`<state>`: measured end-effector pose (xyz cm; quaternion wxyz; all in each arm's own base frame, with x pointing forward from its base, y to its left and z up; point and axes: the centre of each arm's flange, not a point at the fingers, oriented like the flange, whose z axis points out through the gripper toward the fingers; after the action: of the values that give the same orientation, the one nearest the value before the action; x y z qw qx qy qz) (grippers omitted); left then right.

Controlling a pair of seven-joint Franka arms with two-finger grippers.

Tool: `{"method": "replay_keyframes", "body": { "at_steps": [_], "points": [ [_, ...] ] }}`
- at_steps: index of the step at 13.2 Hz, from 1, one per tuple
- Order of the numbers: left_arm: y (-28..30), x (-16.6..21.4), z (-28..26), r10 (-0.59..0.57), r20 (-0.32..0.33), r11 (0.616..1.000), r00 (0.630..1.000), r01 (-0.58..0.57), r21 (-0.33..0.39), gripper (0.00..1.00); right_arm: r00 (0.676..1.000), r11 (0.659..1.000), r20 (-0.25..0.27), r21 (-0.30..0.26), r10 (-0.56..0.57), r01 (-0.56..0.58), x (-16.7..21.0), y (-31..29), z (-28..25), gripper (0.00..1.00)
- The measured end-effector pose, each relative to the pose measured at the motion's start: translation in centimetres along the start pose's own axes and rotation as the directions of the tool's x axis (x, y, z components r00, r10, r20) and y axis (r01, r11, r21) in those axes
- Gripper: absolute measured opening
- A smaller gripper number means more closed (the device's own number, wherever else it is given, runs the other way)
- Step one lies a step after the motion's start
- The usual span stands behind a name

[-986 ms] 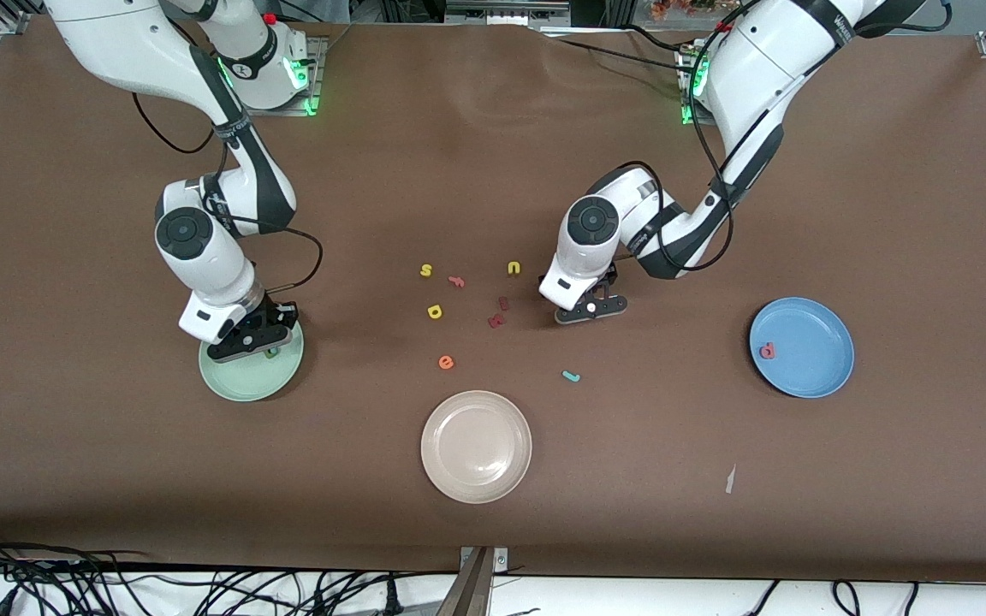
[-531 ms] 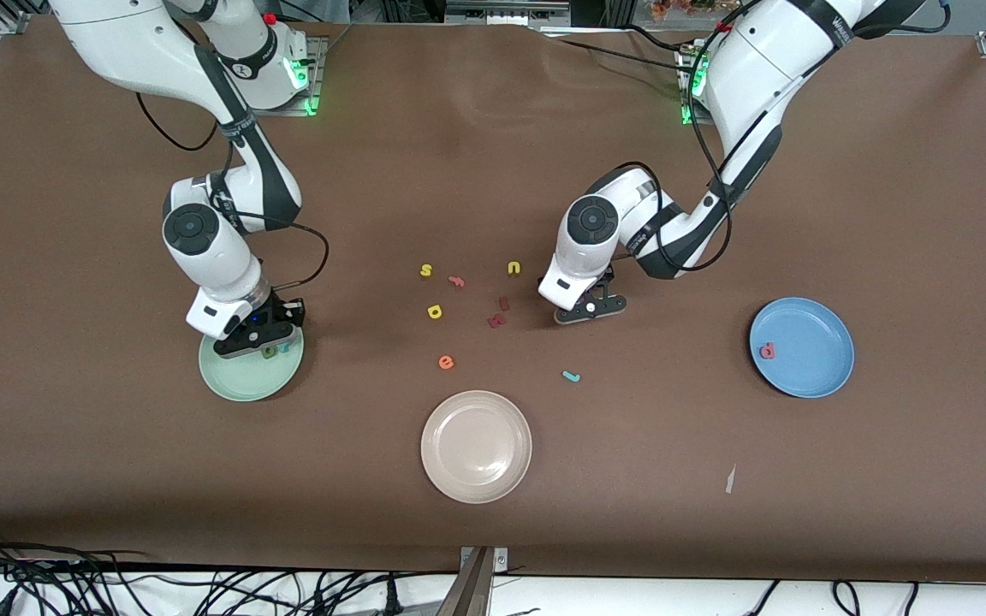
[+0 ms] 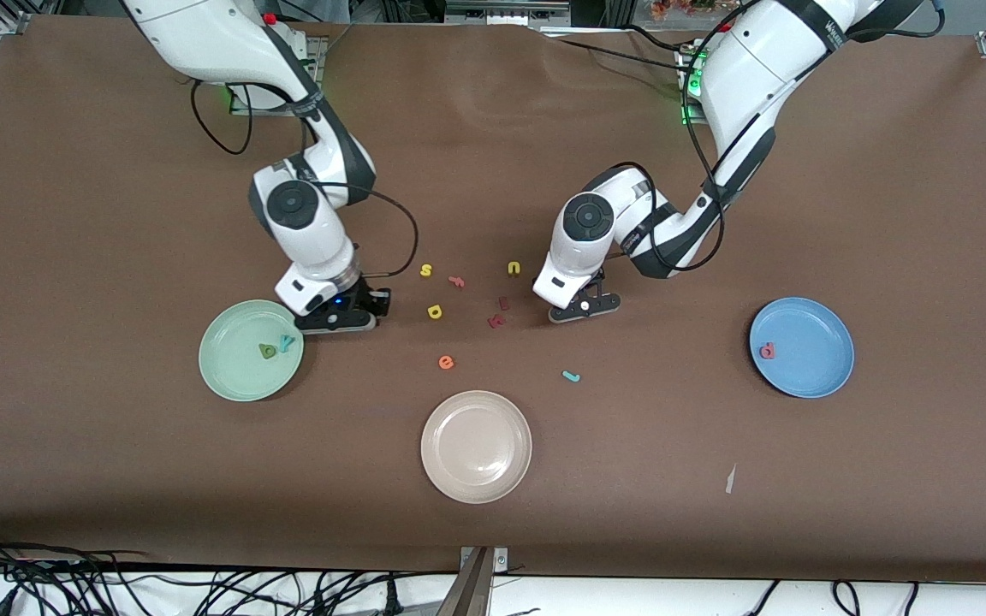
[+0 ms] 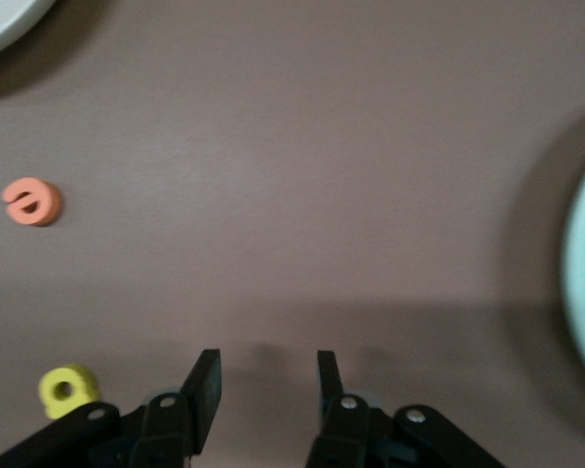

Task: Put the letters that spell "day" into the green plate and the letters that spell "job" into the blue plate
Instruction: 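Release the blue o on the blue plate while the right gripper grasps the yellow letter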

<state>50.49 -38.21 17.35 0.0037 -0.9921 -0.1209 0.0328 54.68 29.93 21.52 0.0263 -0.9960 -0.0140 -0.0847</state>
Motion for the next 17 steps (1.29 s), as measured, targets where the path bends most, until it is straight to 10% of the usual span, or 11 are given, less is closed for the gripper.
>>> {"method": "replay_keyframes", "body": {
  "at_steps": [6,17],
  "points": [
    [-2.7,3.4,-1.6,0.080,0.003,0.995,0.997,-0.080,0.056,0.27,1.000,0.999,-0.005,0.031,0.009,-0.009,-1.3,-6.2,1.2,0.48],
    [-30.9,21.0,-7.5,0.486,0.024,0.871,0.874,-0.487,0.064,0.27,0.995,0.995,-0.018,0.020,-0.102,0.102,-3.5,-9.8,2.5,0.49]
  ]
}}
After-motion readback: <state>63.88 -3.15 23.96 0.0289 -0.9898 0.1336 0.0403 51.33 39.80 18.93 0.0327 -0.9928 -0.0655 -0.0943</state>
